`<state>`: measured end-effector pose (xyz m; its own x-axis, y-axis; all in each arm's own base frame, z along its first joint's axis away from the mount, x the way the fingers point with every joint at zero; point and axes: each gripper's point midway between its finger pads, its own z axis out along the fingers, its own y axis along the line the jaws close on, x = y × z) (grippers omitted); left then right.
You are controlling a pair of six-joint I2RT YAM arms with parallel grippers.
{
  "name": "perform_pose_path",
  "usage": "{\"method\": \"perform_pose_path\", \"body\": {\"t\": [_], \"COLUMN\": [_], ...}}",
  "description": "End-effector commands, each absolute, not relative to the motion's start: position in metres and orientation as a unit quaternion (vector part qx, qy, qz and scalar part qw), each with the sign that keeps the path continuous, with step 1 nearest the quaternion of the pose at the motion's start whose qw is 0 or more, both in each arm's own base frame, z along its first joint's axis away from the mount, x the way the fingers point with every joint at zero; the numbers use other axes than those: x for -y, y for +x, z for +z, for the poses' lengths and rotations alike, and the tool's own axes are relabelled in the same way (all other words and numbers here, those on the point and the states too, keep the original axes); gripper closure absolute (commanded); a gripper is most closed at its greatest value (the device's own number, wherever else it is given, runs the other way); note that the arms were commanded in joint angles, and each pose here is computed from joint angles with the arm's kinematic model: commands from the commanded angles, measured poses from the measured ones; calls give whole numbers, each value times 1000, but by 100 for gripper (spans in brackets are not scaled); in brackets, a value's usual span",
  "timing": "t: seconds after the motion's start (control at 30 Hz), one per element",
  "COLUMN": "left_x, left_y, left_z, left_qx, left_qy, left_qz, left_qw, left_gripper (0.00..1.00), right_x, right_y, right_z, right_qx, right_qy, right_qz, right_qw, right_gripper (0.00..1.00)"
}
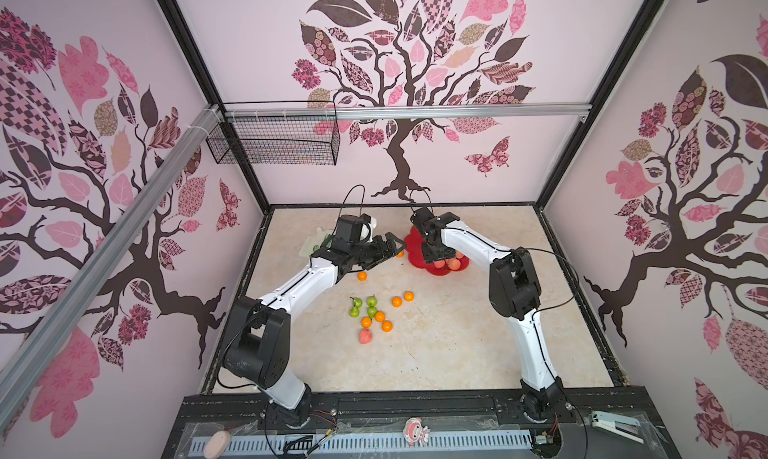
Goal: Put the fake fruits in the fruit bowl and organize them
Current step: 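Lower the peach into the bowl and open the right gripper, then move the right gripper to the pink peach beside the kumquats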
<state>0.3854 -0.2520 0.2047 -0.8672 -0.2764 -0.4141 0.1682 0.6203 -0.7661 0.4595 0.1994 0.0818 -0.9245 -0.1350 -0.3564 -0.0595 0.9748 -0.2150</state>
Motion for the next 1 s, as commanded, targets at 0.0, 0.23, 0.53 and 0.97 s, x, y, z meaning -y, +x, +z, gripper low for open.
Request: {"method": "perform_pose_path", "body": {"t": [0.0,0.23,0.53,0.97], "left_x": [244,225,168,93], "left_y": [371,351,308,229], "left_z": [202,208,186,150], "left_qx": [-869,-878,-907,-897], "left_qy": [-34,-46,-109,-247], "left_qz": [-423,-394,-294,-245], "left_qw": [253,268,280,272], "left_gripper": [5,5,5,6], "right_x": [-197,-201,-261,-364], "right_y": [455,443,389,276], "right_z": [131,160,174,140], "right_qx": [-971,-966,-954,-955], "right_qy": [-32,-34,-113,-176], "right_qz": [-74,-49,21,102], "right_qw": [225,250,276,215], "right_gripper": [42,41,40,41]}}
